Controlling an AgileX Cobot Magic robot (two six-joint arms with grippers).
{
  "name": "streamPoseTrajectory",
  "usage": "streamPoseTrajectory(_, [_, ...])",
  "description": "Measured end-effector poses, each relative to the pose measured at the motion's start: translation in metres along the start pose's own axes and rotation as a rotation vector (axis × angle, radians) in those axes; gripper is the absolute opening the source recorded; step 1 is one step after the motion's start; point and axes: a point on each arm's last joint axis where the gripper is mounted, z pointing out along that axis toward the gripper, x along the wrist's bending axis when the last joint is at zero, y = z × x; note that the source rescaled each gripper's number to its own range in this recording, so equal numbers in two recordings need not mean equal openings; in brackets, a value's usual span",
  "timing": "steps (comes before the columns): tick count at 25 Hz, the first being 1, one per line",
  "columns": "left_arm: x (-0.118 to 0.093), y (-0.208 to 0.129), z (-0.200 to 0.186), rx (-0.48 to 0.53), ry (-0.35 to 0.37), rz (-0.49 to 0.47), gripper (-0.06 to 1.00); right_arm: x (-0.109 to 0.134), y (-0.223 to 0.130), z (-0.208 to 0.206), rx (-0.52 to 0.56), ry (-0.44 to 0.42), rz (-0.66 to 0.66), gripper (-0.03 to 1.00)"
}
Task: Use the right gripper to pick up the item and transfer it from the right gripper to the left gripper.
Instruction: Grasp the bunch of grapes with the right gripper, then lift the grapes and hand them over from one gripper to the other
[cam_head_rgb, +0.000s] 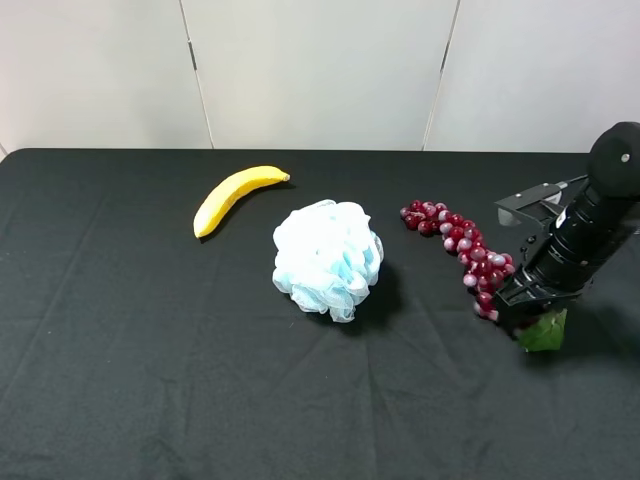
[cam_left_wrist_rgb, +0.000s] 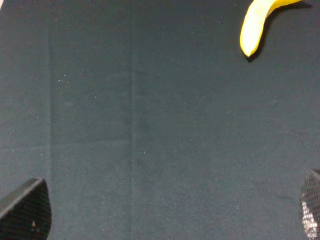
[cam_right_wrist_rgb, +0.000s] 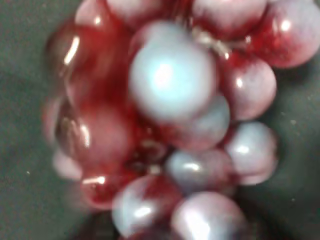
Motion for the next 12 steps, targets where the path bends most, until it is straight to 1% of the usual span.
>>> streamPoseTrajectory(1, [0.0, 0.0, 0.0, 0.0, 0.0, 0.0, 0.99, 0.0, 0.0, 0.0, 0.001, 0.0, -0.001, 0.01])
streamPoseTrajectory(2, [0.0, 0.0, 0.0, 0.0, 0.0, 0.0, 0.99, 0.0, 0.0, 0.0, 0.001, -0.001, -0.002, 0.03])
streamPoseTrajectory(8, [0.0, 0.0, 0.0, 0.0, 0.0, 0.0, 0.99, 0.0, 0.0, -0.005, 0.003, 0.0, -0.003, 0.03])
streamPoseTrajectory(12, [0.0, 0.0, 0.0, 0.0, 0.0, 0.0, 0.99, -0.002, 0.01, -0.031, -0.015, 0.0, -0.003, 0.03])
